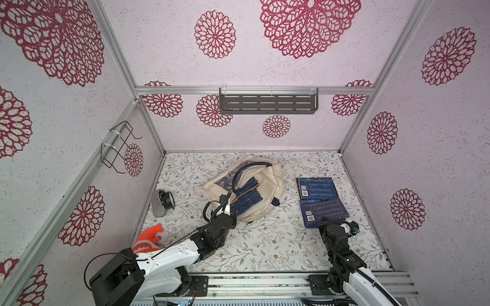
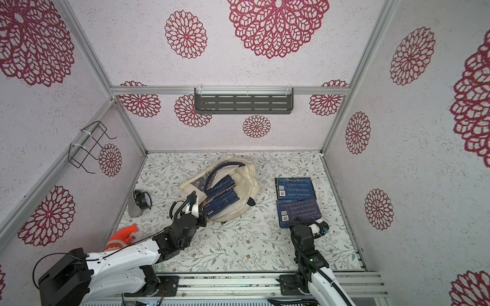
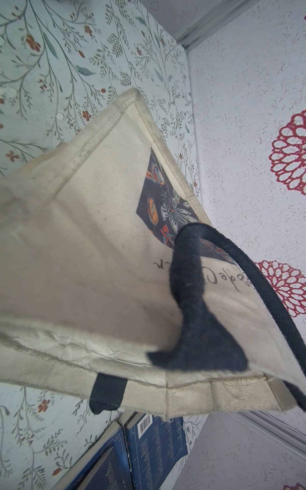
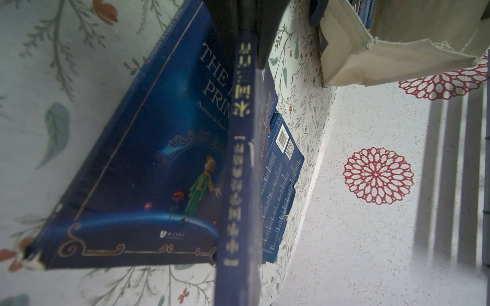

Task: Take out the books from the canvas bag
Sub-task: Place the book on the book.

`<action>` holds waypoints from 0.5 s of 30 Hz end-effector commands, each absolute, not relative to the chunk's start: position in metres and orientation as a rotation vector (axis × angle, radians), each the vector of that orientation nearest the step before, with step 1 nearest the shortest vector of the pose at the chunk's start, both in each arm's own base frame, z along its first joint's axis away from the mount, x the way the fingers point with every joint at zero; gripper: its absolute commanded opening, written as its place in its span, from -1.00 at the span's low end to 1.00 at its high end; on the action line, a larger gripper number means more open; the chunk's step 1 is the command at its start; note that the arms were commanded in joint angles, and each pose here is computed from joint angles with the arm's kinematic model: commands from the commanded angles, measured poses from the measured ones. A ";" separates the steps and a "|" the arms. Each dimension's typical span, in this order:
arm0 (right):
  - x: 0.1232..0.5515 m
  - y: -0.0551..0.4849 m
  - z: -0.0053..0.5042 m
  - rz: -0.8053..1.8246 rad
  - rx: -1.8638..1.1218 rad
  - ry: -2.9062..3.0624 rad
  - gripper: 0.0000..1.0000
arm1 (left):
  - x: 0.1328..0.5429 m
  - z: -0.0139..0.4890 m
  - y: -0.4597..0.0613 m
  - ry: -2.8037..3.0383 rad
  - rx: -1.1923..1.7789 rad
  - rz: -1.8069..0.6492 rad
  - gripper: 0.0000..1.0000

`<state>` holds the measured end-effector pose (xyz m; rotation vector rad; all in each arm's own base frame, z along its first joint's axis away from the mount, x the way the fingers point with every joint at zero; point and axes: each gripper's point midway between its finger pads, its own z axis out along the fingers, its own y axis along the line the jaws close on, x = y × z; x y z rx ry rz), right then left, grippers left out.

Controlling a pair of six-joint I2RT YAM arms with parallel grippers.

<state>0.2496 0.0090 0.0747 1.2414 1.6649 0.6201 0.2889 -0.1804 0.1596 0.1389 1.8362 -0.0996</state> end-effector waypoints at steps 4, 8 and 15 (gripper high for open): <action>0.257 0.011 0.073 0.716 1.316 1.632 -1.00 | 0.293 0.180 -0.192 1.785 0.132 -0.134 -1.00; 0.257 0.010 0.065 0.713 1.351 1.655 -0.94 | 0.293 0.180 -0.193 1.785 0.135 -0.133 -1.00; 0.254 0.005 0.052 0.710 1.416 1.680 -0.63 | 0.293 0.179 -0.194 1.788 0.142 -0.128 -1.00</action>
